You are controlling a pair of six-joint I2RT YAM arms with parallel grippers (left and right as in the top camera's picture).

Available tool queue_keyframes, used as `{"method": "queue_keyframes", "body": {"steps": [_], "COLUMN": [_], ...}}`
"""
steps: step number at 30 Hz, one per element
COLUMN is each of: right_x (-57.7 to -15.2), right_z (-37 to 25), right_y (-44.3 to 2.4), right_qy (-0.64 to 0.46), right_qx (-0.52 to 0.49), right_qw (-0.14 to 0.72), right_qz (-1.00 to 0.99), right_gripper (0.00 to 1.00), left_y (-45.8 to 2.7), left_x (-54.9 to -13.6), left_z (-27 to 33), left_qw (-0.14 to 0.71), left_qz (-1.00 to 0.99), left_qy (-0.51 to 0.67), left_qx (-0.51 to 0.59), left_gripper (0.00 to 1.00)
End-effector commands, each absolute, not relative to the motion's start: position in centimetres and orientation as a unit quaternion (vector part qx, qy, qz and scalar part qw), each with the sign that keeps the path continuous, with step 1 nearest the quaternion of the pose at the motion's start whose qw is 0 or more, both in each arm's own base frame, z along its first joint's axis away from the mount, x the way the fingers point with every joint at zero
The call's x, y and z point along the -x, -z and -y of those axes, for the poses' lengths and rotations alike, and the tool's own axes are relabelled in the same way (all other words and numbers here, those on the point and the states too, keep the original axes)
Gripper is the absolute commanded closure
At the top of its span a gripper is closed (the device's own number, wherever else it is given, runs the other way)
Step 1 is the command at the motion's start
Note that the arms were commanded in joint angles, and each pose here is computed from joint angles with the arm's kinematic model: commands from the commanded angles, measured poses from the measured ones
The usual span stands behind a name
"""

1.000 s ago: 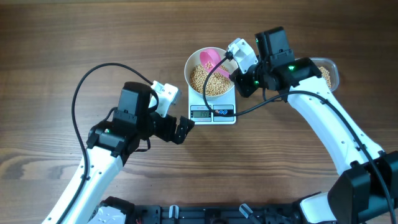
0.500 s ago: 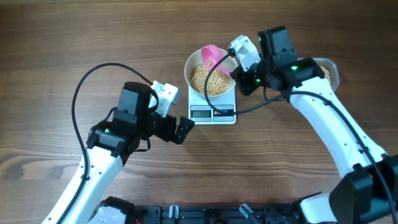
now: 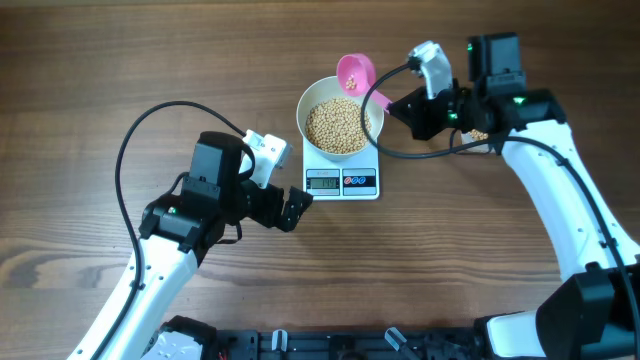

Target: Scoop item into bowl and weigh 150g on scale

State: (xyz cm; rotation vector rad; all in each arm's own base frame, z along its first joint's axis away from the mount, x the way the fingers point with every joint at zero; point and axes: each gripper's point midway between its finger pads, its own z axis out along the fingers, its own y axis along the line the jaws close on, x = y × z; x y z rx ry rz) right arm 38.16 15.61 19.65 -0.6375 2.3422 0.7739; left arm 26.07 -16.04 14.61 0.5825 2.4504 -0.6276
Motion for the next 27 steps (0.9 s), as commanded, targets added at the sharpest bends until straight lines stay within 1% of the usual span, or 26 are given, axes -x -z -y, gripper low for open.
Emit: {"method": "queue_keyframes", "body": {"steps": [1,7,27], "right_x": [-38.1,-38.44,-38.42], "right_z": [-15.18,-14.31,-14.29], "right_y": [-21.94,-22.08,-22.08], "right_qy": [-0.321,-0.325,-0.325], "right_qx": [0.231,0.214,0.215], "right_qw": [0.311,0.313,0.313], "right_qz": [-0.864,-0.867,-0.866], "right_gripper": [0.96,0.96,0.96], "left_y": [-14.45,-14.45,-14.45], "left_x": [-25.92,-25.92,-25.91], "left_z": [16.32,16.32,16.32], "left_qw": [0.266,0.266,0.266], "left_qz": [-0.907,-0.907,-0.908], "left_qy": [0.238,0.238,0.238], "left_qx": [-0.221,-0.221,-0.221], "left_gripper": [0.0,0.0,0.0]}}
